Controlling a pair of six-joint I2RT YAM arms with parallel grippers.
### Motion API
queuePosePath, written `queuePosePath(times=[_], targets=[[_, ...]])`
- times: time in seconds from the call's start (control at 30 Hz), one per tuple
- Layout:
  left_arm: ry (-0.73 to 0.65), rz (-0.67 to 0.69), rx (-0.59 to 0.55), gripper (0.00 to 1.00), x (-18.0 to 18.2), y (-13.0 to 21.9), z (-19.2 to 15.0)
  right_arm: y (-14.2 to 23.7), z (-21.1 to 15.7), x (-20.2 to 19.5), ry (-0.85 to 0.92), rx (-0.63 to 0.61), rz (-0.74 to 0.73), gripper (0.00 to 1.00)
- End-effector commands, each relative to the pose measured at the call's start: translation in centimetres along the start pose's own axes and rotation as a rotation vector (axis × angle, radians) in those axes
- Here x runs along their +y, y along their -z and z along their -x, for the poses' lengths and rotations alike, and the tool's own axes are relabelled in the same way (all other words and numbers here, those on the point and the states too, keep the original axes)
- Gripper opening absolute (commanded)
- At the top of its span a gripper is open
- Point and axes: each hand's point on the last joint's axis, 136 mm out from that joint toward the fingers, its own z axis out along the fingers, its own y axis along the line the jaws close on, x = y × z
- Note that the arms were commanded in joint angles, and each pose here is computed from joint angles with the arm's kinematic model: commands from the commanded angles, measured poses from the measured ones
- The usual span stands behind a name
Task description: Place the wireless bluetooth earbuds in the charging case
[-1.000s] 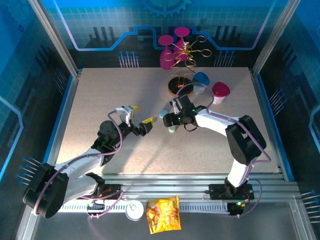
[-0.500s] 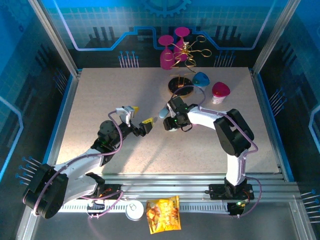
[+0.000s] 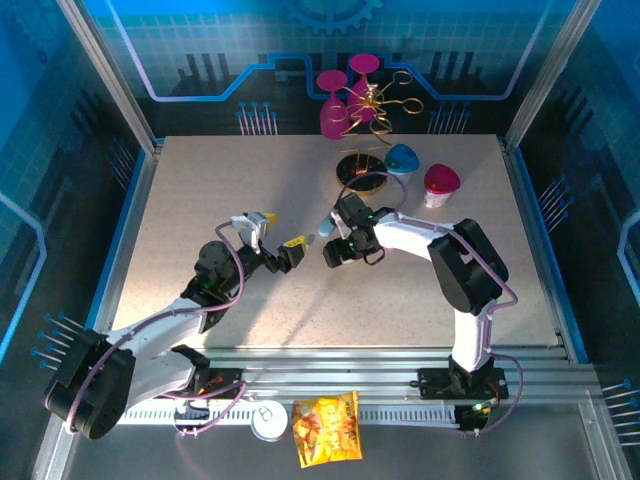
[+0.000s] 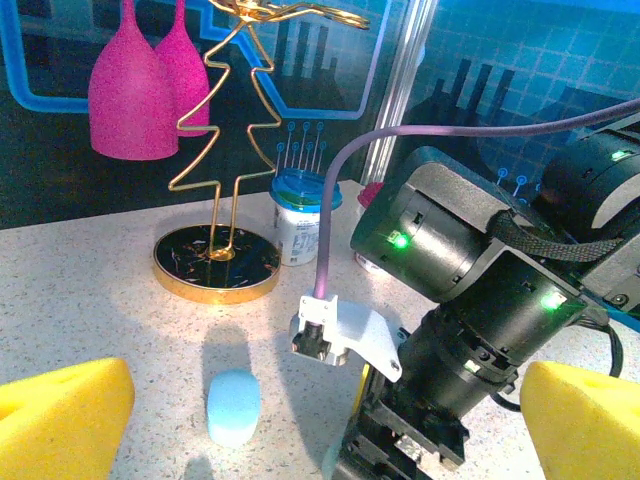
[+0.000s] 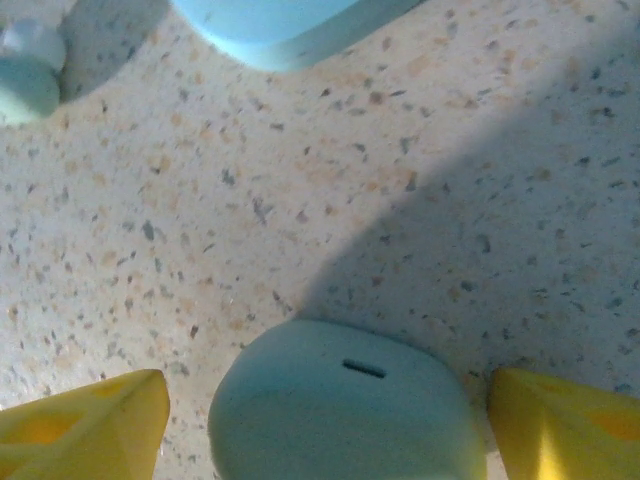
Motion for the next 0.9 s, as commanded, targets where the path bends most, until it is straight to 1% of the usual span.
queuePosePath(times=[0.0, 0.13, 0.27, 0.37, 0.57, 0.63, 0.67, 0.73, 0.77, 0.8, 0.87], targets=[[-0.014, 0.021, -0.005, 0.99, 0.6, 0.2, -0.2, 1.5, -0.1, 1.6, 0.183, 0.013, 0.025, 0.85], [-0.015, 0.021, -0.004, 0.99, 0.5, 0.3, -0.1, 1.4, -0.6, 1.5, 0.283, 0.091, 0.023, 0.85], [-0.016, 0.029, -0.002, 0.99, 0.6, 0.6, -0.1, 1.3, -1.3, 1.9, 0.328, 0.140, 0.056, 0.76], [-0.015, 0.030, -0.001, 0.99, 0.6, 0.6, -0.2, 1.0, -2.0, 1.8, 0.328, 0.194, 0.058, 0.67], [-0.015, 0.030, -0.004, 0.99, 0.6, 0.5, 0.0, 1.6, -2.8, 2.4, 0.305, 0.233, 0.066, 0.60], [-0.013, 0.030, -0.005, 0.99, 0.6, 0.6, 0.0, 2.2, -3.2, 2.6, 0.290, 0.252, 0.066, 0.60], [-0.014, 0.029, -0.004, 0.99, 0.6, 0.6, 0.0, 2.6, -3.3, 2.7, 0.287, 0.253, 0.065, 0.62], [-0.014, 0.029, -0.001, 1.00, 0.6, 0.6, -0.1, 3.1, -3.3, 3.0, 0.295, 0.234, 0.062, 0.66], [-0.015, 0.030, -0.004, 0.99, 0.6, 0.6, 0.0, 3.4, -3.1, 3.1, 0.303, 0.217, 0.051, 0.70], [-0.013, 0.031, -0.001, 0.99, 0.6, 0.6, -0.1, 3.5, -2.8, 3.0, 0.301, 0.201, 0.034, 0.74], [-0.015, 0.032, -0.005, 0.99, 0.7, 0.6, 0.0, 3.4, -2.0, 2.4, 0.266, 0.184, -0.014, 0.78]])
